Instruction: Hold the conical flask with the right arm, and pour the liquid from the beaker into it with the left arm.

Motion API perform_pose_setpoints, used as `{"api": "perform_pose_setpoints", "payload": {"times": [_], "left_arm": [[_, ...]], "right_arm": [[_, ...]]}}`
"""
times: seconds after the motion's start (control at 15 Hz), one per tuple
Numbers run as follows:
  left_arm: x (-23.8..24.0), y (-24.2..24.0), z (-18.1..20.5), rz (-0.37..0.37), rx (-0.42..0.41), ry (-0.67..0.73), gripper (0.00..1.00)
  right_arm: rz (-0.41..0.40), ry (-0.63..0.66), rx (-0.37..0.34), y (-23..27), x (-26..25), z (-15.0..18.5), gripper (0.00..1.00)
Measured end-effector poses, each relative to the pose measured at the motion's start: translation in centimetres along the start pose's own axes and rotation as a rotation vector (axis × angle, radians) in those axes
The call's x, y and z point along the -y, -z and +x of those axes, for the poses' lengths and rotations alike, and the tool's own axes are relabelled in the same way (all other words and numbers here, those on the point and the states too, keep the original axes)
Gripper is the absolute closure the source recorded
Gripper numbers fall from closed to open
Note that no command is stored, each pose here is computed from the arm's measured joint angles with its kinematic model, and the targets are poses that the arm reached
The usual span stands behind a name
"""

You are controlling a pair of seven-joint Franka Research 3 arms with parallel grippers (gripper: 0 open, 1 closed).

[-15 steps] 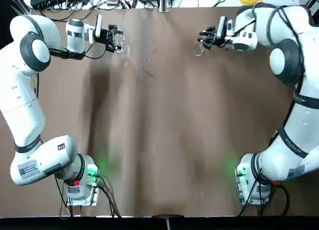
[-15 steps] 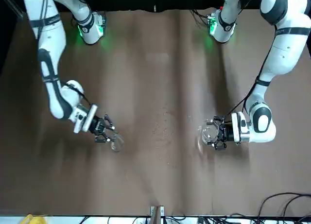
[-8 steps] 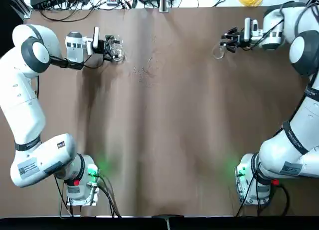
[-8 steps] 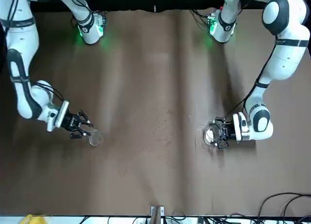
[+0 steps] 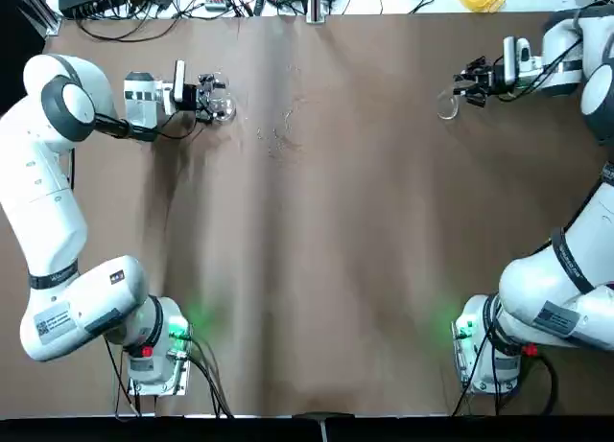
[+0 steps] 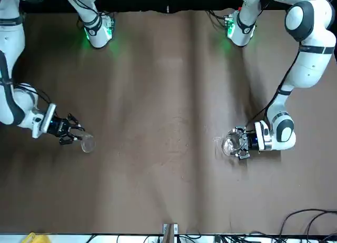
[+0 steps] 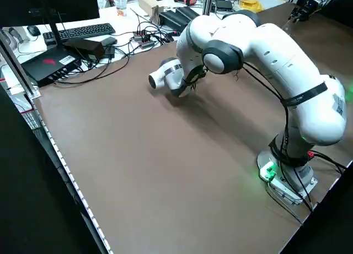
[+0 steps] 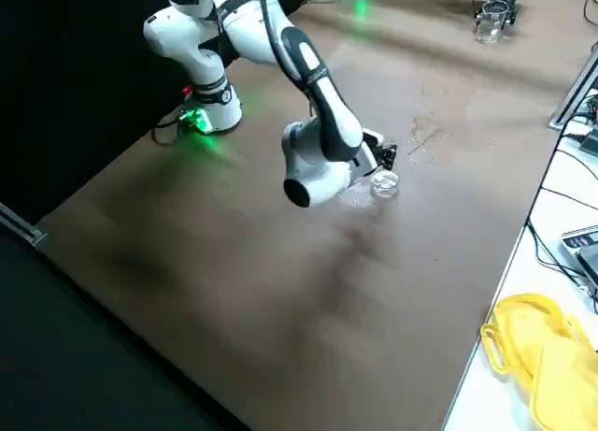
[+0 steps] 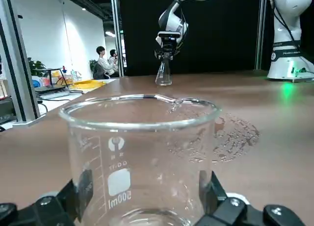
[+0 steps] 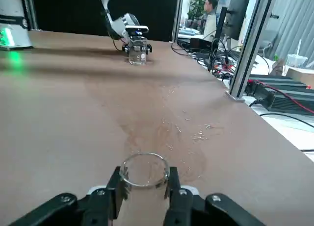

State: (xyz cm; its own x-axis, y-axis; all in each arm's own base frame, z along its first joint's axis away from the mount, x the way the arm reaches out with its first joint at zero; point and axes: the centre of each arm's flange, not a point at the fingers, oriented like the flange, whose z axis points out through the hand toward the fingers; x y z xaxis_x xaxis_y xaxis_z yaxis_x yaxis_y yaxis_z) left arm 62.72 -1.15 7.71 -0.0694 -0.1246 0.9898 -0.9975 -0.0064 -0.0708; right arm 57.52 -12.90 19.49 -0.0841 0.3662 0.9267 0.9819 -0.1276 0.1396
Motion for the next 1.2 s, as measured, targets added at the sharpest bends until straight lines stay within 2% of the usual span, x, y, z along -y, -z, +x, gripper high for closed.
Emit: {"api": "perform_pose_setpoints", "payload": {"times": [0.47, 0.87, 1.07, 1.13, 1.2], "left_arm": [[-0.4, 2.5, -1.4, 0.022, 0.044, 0.013, 0.00], [-0.2, 6.8, -2.1, 0.053, 0.119, 0.009, 0.00], [1.7, 9.7, 1.1, 0.041, 0.211, -0.061, 0.00], [2.7, 10.5, 3.0, 0.040, 0.246, -0.079, 0.00], [4.6, 11.6, 7.5, 0.026, 0.329, -0.081, 0.00]], "right_arm": [[-0.012, -0.056, -0.092, 6.0, 2.3, -2.1, 0.61], [-0.021, -0.112, -0.123, 9.2, 3.8, -3.0, 0.61], [-0.023, -0.129, -0.127, 10.1, 4.2, -3.2, 0.61], [-0.025, -0.132, -0.129, 10.4, 4.3, -3.3, 0.61], [-0.026, -0.137, -0.135, 10.6, 4.5, -3.5, 0.61]]}}
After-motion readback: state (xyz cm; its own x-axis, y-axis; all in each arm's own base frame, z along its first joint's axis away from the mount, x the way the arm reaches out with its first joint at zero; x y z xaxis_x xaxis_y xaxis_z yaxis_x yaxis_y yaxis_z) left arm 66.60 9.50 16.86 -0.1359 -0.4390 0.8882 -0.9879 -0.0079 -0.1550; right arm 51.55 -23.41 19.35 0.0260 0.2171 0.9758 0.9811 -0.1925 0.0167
